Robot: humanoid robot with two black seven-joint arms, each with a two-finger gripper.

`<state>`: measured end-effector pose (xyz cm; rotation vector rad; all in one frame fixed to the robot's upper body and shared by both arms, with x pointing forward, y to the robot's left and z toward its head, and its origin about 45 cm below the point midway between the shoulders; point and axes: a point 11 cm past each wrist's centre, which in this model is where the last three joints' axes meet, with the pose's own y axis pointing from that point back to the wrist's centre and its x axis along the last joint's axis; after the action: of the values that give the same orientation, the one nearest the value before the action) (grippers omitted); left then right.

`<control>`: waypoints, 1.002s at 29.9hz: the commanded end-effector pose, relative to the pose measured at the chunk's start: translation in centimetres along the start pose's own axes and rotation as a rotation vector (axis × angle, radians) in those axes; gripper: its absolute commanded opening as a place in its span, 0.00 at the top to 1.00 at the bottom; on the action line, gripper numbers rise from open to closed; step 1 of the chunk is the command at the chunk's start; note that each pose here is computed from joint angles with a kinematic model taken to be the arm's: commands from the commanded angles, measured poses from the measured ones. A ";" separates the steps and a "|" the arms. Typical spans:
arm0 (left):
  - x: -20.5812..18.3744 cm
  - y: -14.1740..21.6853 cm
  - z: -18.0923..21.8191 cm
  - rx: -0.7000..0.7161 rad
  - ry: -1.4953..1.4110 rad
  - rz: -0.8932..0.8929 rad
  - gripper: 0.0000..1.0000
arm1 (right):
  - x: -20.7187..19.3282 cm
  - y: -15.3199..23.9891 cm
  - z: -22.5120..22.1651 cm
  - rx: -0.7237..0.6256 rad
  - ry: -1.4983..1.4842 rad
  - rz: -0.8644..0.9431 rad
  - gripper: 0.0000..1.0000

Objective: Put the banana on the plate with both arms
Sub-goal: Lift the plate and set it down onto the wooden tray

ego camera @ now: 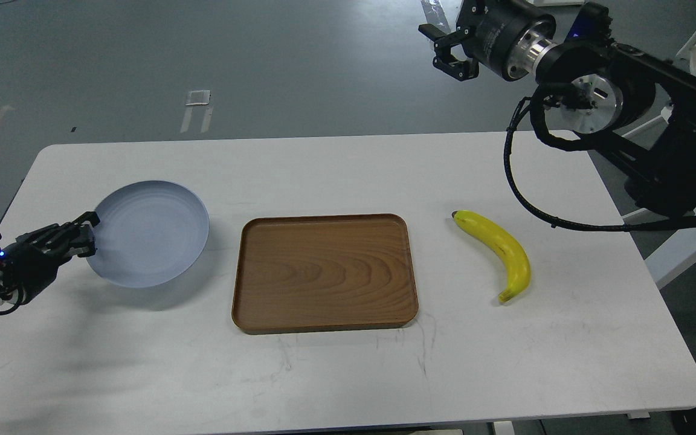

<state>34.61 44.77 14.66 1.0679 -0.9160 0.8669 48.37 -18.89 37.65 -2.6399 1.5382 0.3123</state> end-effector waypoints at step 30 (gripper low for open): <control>-6.4 -9.5 19.4 -0.466 -0.153 -0.119 1.00 | 0.5 0.2 -0.1 -0.001 0.003 0.010 0.00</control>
<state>37.06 23.44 10.55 0.7597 -1.1034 0.4575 48.45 -19.29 37.74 -2.6362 1.5494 0.3060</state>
